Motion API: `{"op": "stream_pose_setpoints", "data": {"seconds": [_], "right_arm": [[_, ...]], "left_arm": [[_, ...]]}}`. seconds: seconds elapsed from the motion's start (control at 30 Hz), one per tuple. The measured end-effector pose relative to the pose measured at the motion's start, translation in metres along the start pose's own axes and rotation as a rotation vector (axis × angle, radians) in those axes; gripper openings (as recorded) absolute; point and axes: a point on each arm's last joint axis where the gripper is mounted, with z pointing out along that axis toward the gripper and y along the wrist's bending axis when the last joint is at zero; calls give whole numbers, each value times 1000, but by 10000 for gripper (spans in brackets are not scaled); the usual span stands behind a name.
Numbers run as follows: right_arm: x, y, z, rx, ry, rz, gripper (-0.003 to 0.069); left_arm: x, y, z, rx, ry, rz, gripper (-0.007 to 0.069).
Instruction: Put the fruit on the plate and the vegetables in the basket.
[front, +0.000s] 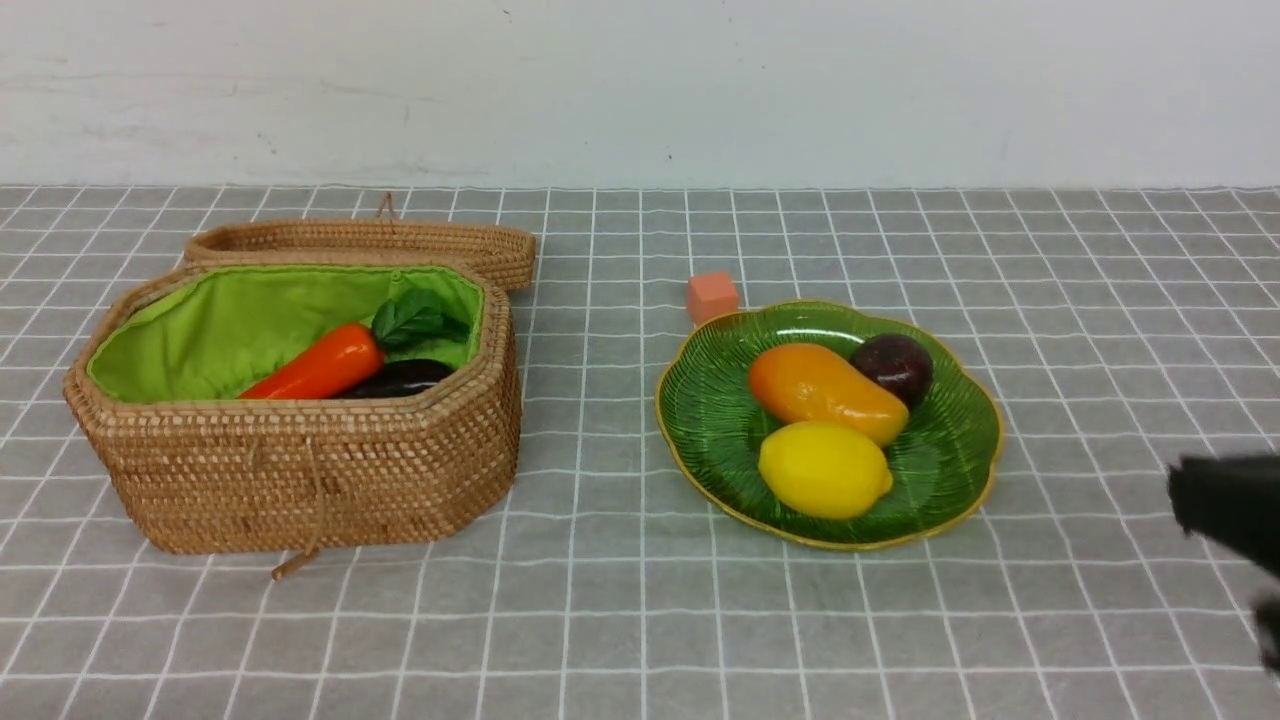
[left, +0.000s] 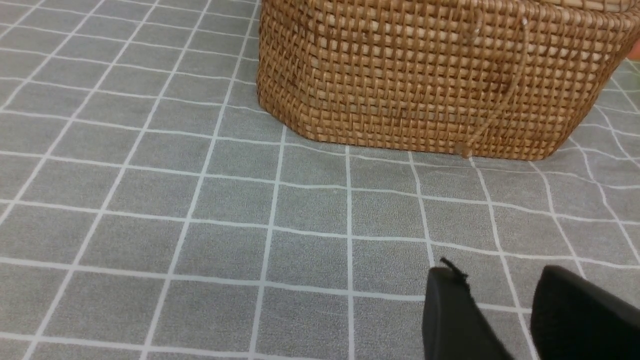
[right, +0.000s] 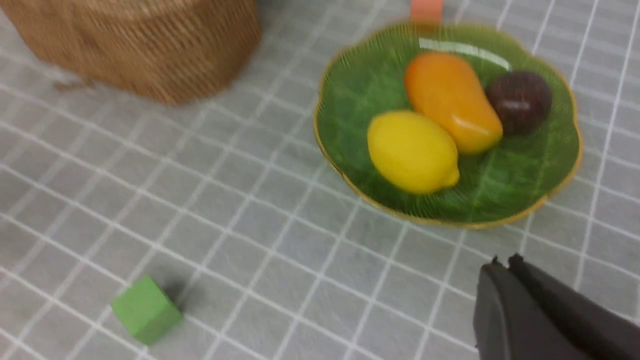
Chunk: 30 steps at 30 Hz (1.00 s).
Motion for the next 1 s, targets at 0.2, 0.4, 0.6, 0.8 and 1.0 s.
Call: {"op": "stream_pose_setpoints", "data": {"seconds": [0.2, 0.4, 0.6, 0.8, 1.0], "right_arm": [[48, -3, -32, 0, -151, -30, -7], [74, -9, -50, 46, -244, -80, -4], [112, -26, -35, 290, -192, 101, 1], [152, -39, -15, 493, -186, 200, 3], [180, -40, -3, 538, -178, 223, 6]], "left_arm": [[0, 0, 0, 0, 0, 0, 237], [0, 0, 0, 0, 0, 0, 237], [0, 0, 0, 0, 0, 0, 237], [0, 0, 0, 0, 0, 0, 237], [0, 0, 0, 0, -1, 0, 239]]}}
